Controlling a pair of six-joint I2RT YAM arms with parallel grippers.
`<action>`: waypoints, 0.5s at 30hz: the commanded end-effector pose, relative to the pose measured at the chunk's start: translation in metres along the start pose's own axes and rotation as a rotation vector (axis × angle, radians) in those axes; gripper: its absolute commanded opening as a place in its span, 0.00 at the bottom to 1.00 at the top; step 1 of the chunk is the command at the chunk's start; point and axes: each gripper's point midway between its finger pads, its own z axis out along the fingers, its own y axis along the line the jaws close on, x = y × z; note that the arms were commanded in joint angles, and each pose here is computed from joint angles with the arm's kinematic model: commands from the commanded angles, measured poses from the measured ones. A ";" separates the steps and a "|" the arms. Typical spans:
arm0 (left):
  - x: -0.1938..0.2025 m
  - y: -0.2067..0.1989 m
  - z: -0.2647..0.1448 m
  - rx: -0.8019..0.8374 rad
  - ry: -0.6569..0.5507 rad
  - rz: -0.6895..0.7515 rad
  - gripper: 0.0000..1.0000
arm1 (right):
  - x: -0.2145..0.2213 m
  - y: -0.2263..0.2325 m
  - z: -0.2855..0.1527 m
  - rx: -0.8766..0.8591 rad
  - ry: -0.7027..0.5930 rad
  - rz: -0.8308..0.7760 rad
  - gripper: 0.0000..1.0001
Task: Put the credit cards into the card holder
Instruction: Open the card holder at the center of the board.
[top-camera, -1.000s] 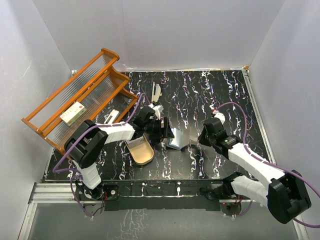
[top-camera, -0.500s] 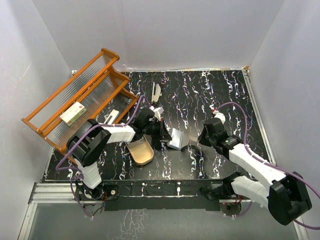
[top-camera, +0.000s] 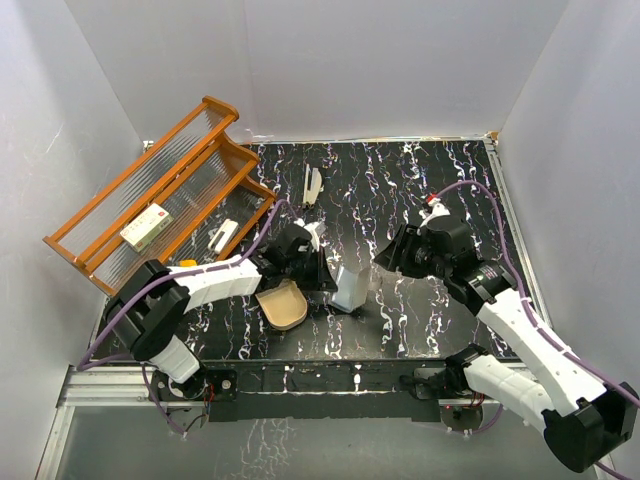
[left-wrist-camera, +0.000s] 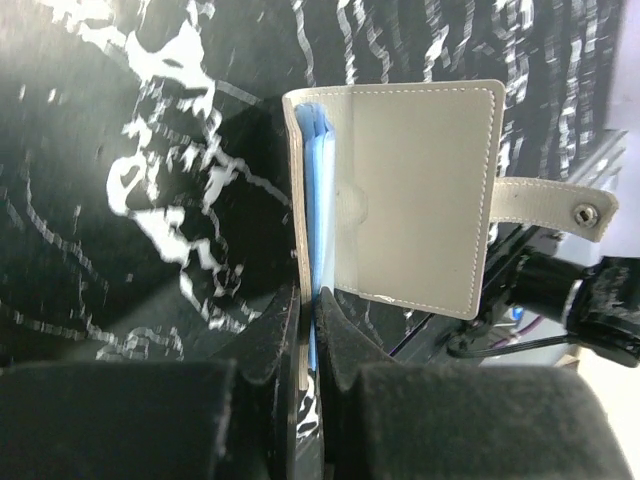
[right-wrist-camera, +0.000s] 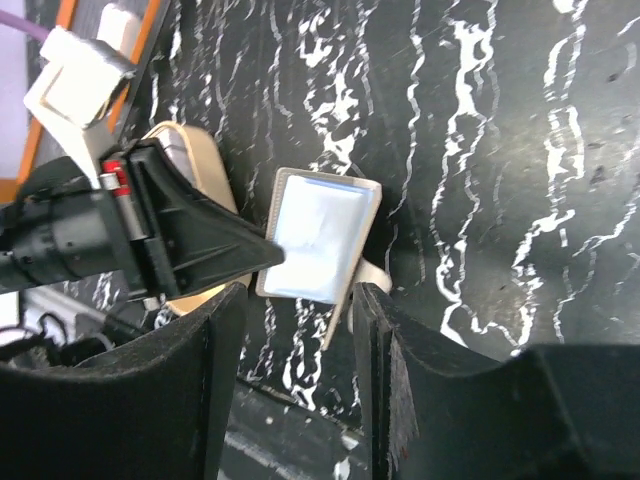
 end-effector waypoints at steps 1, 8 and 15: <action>0.013 0.008 -0.021 -0.167 0.013 0.020 0.00 | -0.009 0.042 -0.015 -0.186 -0.006 0.033 0.45; 0.013 0.001 -0.030 -0.218 -0.012 0.033 0.00 | 0.010 0.063 0.008 -0.266 0.064 0.065 0.43; 0.017 0.005 -0.032 -0.266 -0.011 0.014 0.00 | 0.043 0.068 0.048 -0.198 0.124 0.053 0.38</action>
